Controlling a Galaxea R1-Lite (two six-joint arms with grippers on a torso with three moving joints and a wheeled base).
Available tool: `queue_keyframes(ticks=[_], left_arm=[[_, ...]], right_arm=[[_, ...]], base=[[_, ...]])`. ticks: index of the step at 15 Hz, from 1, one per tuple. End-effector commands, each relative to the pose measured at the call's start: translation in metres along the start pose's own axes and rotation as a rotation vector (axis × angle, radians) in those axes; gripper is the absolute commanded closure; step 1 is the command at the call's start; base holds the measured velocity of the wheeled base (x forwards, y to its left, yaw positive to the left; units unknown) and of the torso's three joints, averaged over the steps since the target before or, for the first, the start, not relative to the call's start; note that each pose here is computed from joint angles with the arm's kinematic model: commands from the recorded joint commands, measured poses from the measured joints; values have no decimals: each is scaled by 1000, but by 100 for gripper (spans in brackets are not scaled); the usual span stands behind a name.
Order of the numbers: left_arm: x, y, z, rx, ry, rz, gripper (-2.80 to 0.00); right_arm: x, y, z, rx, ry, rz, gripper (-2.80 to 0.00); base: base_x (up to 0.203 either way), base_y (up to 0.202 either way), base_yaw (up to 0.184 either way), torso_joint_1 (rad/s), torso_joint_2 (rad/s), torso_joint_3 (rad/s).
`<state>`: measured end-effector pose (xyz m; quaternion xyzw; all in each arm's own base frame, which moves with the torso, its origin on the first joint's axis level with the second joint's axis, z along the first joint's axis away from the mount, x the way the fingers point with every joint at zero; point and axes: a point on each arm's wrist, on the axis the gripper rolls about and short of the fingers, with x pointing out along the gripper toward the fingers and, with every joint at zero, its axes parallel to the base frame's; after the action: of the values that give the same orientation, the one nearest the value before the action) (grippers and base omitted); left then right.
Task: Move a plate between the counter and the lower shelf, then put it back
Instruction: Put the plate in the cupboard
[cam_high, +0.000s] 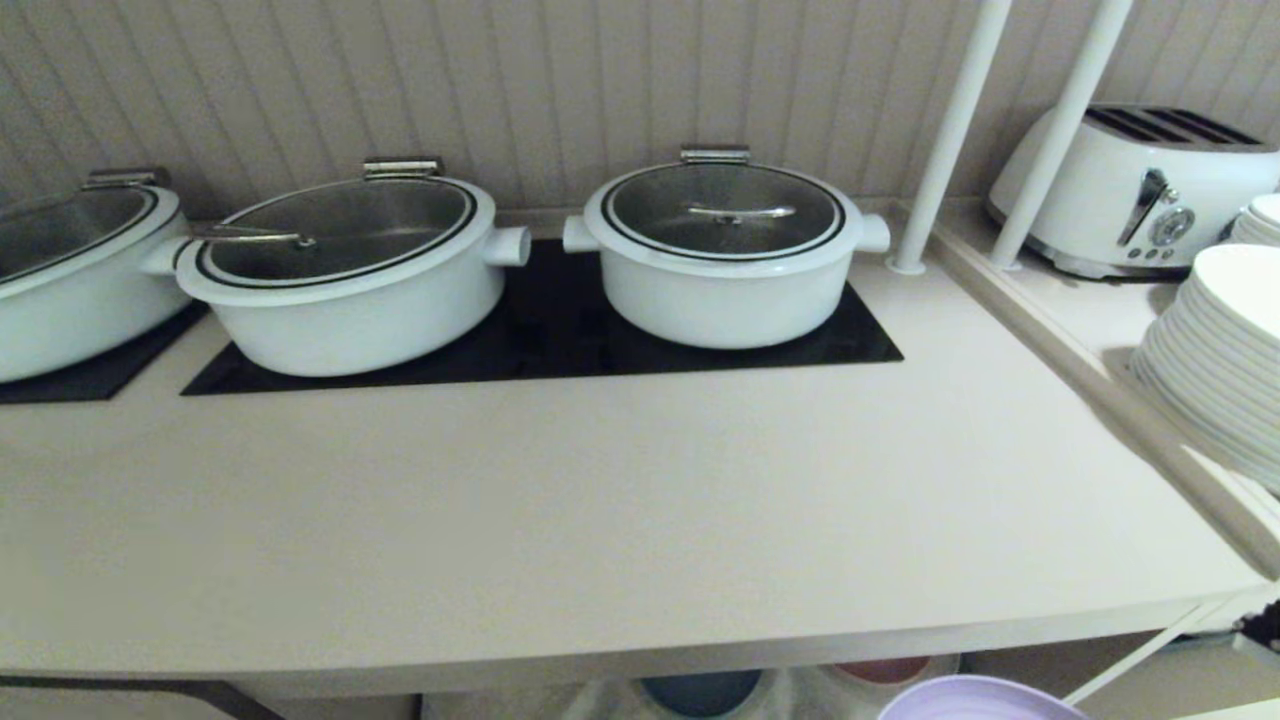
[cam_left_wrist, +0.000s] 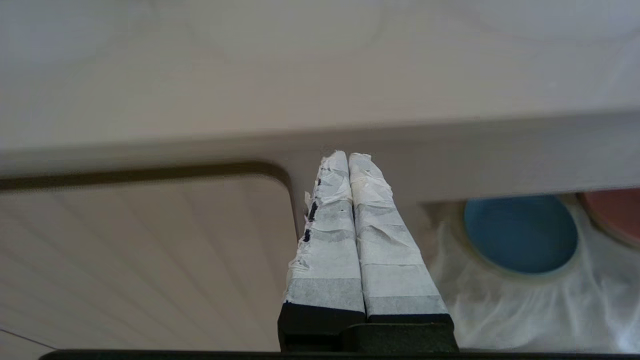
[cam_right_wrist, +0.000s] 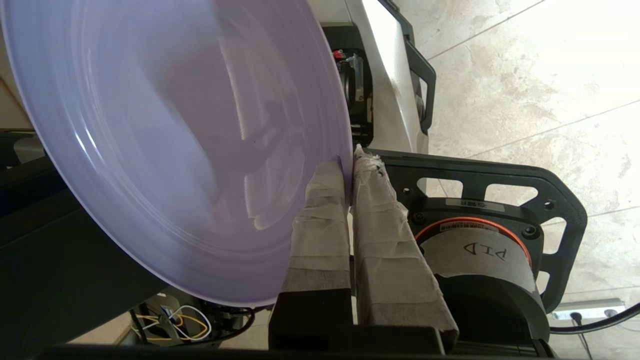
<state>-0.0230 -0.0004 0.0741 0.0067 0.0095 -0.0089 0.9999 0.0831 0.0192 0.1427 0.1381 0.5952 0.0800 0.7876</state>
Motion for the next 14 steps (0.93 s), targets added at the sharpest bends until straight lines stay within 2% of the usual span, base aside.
queue_keyframes(ticks=[1,14], left_arm=[[0,0,0,0,-1,-1,0],[0,0,0,0,-1,-1,0]], right_arm=[[0,0,0,2,3,1,0],[1,0,-2,2,8,2,0]], base=[[0,0,0,-173,388,212],[0,0,0,-236,523,287]])
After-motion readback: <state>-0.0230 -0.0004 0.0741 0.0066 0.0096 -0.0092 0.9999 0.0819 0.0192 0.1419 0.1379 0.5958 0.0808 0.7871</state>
